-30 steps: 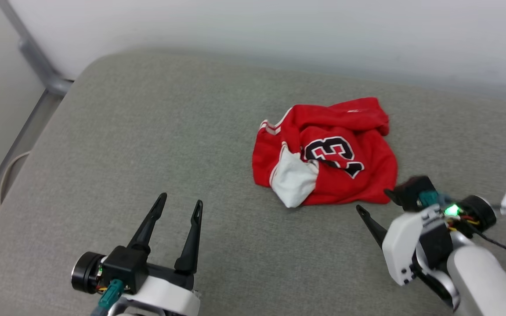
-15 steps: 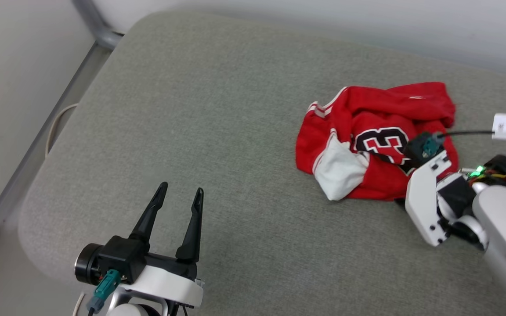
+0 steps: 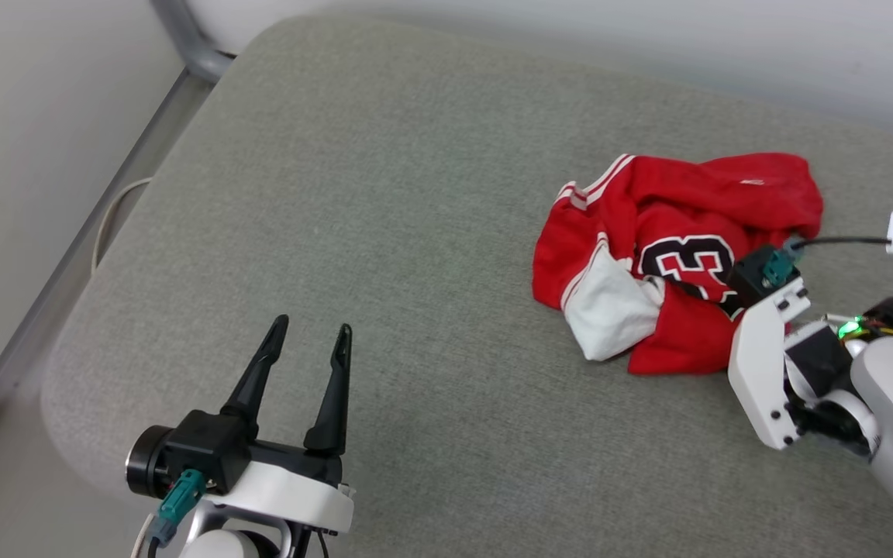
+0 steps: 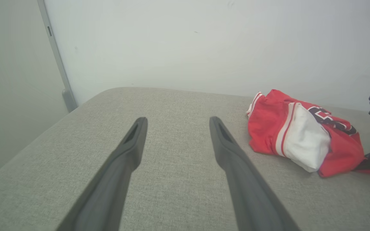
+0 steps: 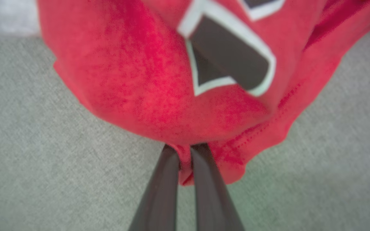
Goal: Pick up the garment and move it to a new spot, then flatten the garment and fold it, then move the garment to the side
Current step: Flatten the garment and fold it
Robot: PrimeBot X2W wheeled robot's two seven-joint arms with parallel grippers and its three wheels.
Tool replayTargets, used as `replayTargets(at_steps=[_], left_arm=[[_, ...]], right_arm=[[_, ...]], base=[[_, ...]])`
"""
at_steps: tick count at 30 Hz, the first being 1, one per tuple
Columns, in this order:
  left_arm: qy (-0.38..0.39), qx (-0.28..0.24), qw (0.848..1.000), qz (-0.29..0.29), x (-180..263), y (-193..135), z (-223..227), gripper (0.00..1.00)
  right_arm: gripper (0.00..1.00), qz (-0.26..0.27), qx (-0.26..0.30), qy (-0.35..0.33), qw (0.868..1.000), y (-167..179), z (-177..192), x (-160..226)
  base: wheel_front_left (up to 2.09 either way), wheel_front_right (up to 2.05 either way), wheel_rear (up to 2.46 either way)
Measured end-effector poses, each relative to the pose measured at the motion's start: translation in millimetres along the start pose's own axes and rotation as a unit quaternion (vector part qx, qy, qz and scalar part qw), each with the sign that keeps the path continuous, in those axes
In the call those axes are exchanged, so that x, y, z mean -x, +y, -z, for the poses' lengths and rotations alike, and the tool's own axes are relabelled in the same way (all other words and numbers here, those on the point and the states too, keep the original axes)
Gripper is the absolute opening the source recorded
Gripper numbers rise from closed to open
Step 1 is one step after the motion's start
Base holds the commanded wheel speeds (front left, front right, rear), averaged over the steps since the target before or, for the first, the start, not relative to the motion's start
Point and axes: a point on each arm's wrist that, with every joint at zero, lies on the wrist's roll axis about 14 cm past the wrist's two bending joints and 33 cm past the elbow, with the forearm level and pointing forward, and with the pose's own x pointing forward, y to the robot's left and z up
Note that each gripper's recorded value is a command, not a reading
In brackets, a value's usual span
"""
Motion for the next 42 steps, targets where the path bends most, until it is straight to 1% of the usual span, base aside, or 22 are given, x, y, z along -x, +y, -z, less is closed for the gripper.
replayTargets(at_steps=[4, 8, 11, 15, 18, 21, 24, 26, 27, 28, 31, 34, 36, 37, 39, 42], left_arm=[[-0.011, 0.003, 1.0, 0.01, -3.3, -5.2, -5.3, 1.0], [-0.02, 0.006, 0.999, 0.029, -6.8, -16.9, -9.3, 1.0], [-0.026, 0.012, 0.999, 0.043, -10.1, -25.8, -12.2, 1.0], [-0.028, 0.016, 0.998, 0.059, -14.3, -36.1, -12.4, 1.0], [-0.026, 0.017, 0.998, 0.061, -16.2, -38.0, -10.5, 1.0], [-0.024, 0.016, 0.998, 0.063, -18.1, -39.3, -9.0, 1.0], [-0.022, 0.015, 0.998, 0.061, -17.4, -38.3, -8.1, 1.0], [-0.022, 0.014, 0.998, 0.059, -16.6, -36.3, -8.1, 1.0], [-0.022, 0.014, 0.998, 0.058, -16.4, -35.6, -8.3, 1.0], [-0.022, 0.014, 0.998, 0.057, -16.4, -35.4, -8.7, 1.0], [-0.023, 0.013, 0.998, 0.059, -15.7, -36.6, -9.2, 1.0], [-0.028, 0.013, 0.997, 0.067, -16.1, -41.0, -12.0, 1.0], [-0.034, 0.014, 0.997, 0.073, -16.9, -44.1, -15.1, 1.0], [-0.036, 0.014, 0.996, 0.076, -17.2, -45.9, -16.3, 1.0], [-0.04, 0.017, 0.995, 0.084, -17.5, -51.2, -18.8, 1.0], [-0.044, 0.022, 0.994, 0.098, -16.0, -59.9, -21.2, 1.0]], right_arm=[[0.0, 0.014, -0.008, 0.008, 1.0, -10.9, 23.3, 17.1], [0.0, 0.053, -0.023, 0.026, 0.998, -39.9, 54.3, 43.7], [0.0, 0.093, -0.028, 0.047, 0.994, -66.9, 81.4, 68.0], [0.0, 0.156, -0.037, 0.083, 0.984, -108.9, 117.8, 102.2], [0.0, 0.202, -0.042, 0.099, 0.973, -141.5, 134.5, 124.3], [0.0, 0.237, -0.051, 0.112, 0.964, -166.8, 149.5, 138.9], [0.0, 0.256, -0.067, 0.117, 0.957, -181.3, 159.2, 143.7], [0.0, 0.255, -0.083, 0.11, 0.957, -181.2, 162.2, 139.2], [0.13, 0.254, -0.088, 0.102, 0.958, -180.6, 161.7, 136.4], [1.0, 0.254, -0.092, 0.091, 0.959, -180.0, 159.6, 133.9], [1.0, 0.249, -0.111, 0.049, 0.961, -174.0, 149.5, 126.7], [1.0, 0.244, -0.134, -0.018, 0.96, -168.7, 129.1, 125.3], [1.0, 0.247, -0.13, -0.061, 0.958, -166.2, 113.7, 130.0], [1.0, 0.248, -0.131, -0.088, 0.956, -165.0, 104.0, 133.4], [1.0, 0.256, -0.116, -0.147, 0.948, -163.0, 82.5, 144.9], [1.0, 0.259, -0.118, -0.245, 0.927, -155.8, 51.0, 165.1]], base=[[0.0, 0.0, 0.0], [0.0, 0.0, 0.0], [0.0, 0.0, 0.0], [0.0, 0.0, 0.0], [0.0, 0.0, 0.0], [0.0, 0.0, 0.0], [0.0, 0.0, 0.0], [0.0, 0.0, 0.0], [0.0, 0.0, 0.0], [0.0, 0.0, 0.0], [0.0, 0.0, 0.0], [0.0, 0.0, 0.0], [0.0, 0.0, 0.0], [0.0, 0.0, 0.0], [0.0, 0.0, 0.0], [0.0, 0.0, 0.0]])
